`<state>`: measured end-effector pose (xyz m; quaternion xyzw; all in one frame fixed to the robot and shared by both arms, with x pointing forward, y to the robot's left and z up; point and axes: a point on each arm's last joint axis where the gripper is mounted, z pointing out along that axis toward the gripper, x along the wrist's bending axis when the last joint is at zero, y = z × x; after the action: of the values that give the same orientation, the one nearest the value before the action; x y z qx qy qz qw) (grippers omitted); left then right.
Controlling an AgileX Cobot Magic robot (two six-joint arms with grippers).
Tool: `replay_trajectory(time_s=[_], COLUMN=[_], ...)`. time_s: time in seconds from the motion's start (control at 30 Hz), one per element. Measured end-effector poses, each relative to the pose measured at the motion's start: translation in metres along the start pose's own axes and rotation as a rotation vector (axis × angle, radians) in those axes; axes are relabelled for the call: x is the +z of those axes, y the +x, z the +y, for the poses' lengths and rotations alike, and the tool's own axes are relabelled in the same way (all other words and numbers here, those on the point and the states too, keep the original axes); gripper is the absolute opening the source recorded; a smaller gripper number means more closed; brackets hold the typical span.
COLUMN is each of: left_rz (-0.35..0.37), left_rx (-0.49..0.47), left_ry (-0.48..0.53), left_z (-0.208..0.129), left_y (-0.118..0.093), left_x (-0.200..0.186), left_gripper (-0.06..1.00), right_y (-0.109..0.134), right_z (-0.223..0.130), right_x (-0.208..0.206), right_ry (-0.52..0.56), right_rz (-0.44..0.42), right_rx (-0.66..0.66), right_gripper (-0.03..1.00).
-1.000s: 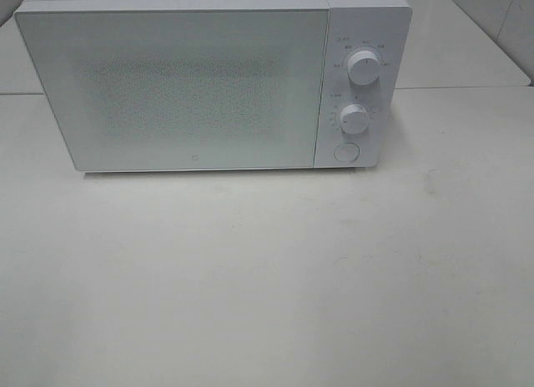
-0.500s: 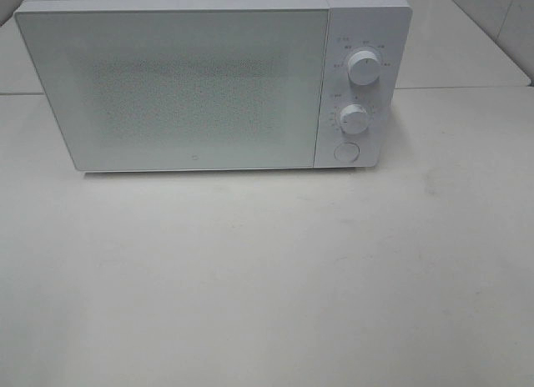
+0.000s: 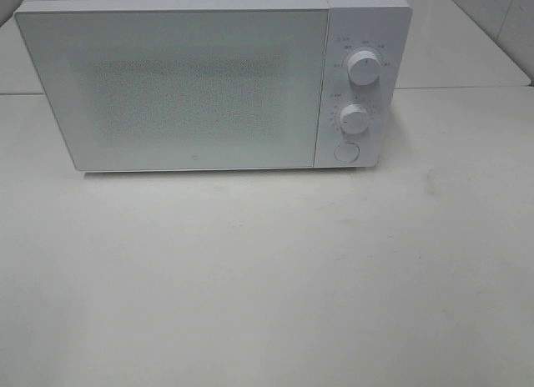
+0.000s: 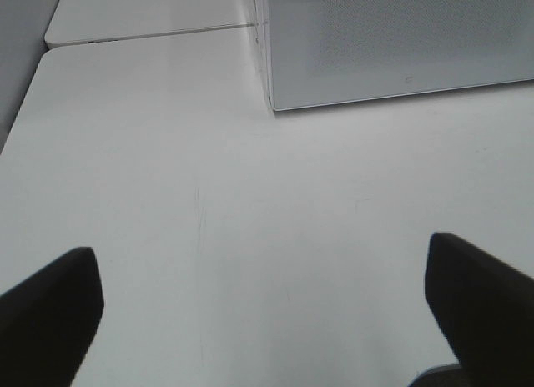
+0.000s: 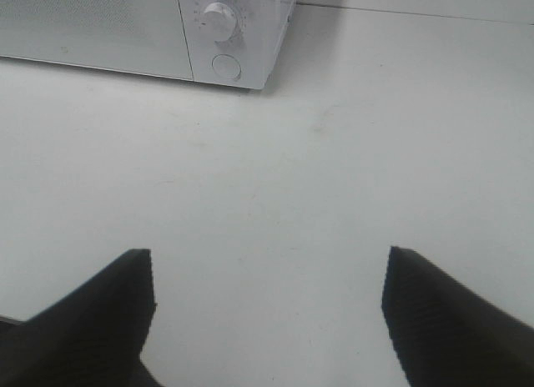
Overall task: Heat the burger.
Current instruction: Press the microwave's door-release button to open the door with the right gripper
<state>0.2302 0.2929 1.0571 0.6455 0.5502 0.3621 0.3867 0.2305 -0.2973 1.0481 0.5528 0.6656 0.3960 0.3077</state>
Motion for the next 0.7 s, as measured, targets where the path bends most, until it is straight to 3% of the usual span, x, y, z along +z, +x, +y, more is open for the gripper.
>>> replay_trajectory(time_s=[0.7], left_rz=[0.000], left_rx=[0.000], left_ry=[0.000], left_z=[0.0000], left_y=[0.0000], left_x=[0.0000], left_gripper=[0.97], right_y=[0.0000], right_z=[0.0016], right_x=[0.0000], right_ry=[-0.018], right_rz=[0.000], right_rx=[0.000], right_gripper=[0.76])
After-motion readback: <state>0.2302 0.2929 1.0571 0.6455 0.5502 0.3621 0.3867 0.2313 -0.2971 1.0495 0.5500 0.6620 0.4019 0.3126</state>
